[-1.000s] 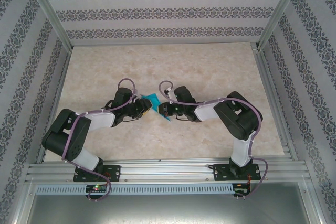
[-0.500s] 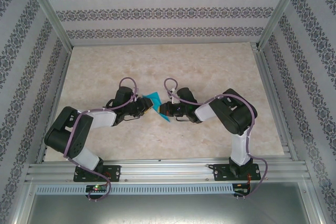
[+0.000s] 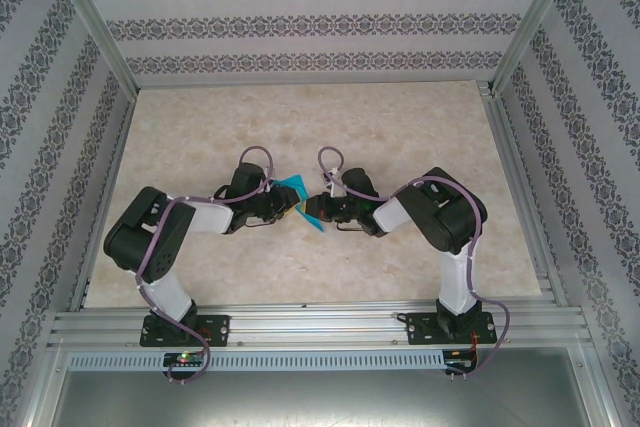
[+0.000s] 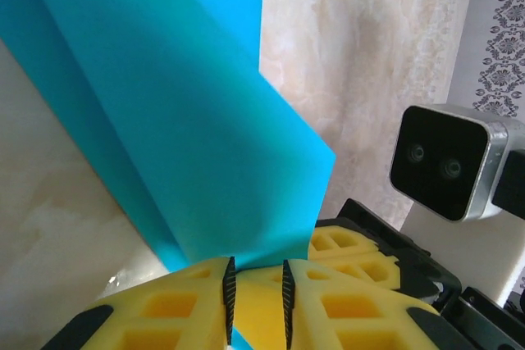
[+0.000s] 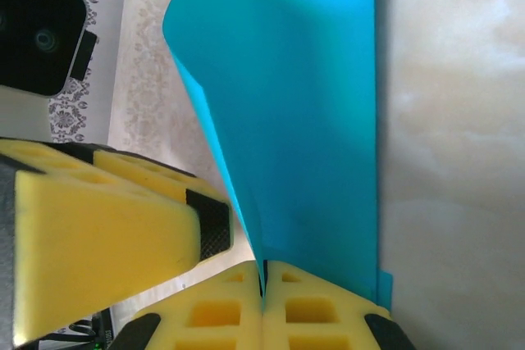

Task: Fold a paper plane with a square sheet of paper (pick it up from the middle)
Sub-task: Fold the wing for the fifth time at the center of the table.

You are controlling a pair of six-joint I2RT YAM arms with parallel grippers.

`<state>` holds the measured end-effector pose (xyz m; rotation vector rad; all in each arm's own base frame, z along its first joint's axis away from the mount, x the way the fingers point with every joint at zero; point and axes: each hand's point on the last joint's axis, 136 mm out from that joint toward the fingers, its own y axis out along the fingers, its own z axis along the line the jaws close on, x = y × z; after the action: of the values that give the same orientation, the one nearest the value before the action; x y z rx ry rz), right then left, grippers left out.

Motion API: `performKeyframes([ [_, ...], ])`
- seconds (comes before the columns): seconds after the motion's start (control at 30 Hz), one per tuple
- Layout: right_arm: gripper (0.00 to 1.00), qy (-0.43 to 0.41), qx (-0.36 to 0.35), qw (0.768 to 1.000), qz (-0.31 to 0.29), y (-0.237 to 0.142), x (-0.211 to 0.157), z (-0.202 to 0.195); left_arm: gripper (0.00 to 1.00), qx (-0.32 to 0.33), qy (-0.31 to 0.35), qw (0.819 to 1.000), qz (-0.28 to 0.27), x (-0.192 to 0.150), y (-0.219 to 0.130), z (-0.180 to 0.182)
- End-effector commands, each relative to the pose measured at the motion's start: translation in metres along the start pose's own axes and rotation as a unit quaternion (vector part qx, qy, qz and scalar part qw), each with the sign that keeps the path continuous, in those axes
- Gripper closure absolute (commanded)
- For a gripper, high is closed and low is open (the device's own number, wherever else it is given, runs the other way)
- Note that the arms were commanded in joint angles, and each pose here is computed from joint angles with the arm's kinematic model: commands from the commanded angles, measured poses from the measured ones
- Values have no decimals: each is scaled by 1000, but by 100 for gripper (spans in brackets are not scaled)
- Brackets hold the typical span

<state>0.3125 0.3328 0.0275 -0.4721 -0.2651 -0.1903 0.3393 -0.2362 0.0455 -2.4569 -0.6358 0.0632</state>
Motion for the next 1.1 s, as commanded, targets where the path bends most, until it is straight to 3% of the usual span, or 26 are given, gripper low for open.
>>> performKeyframes([
  [0.0, 100, 13, -6, 1000, 8, -3, -7, -12, 76, -22, 23, 999, -7, 5, 6, -14],
  [1.07, 85, -2, -40, 998, 45, -15, -6, 6, 77, -8, 33, 999, -9, 10, 18, -2],
])
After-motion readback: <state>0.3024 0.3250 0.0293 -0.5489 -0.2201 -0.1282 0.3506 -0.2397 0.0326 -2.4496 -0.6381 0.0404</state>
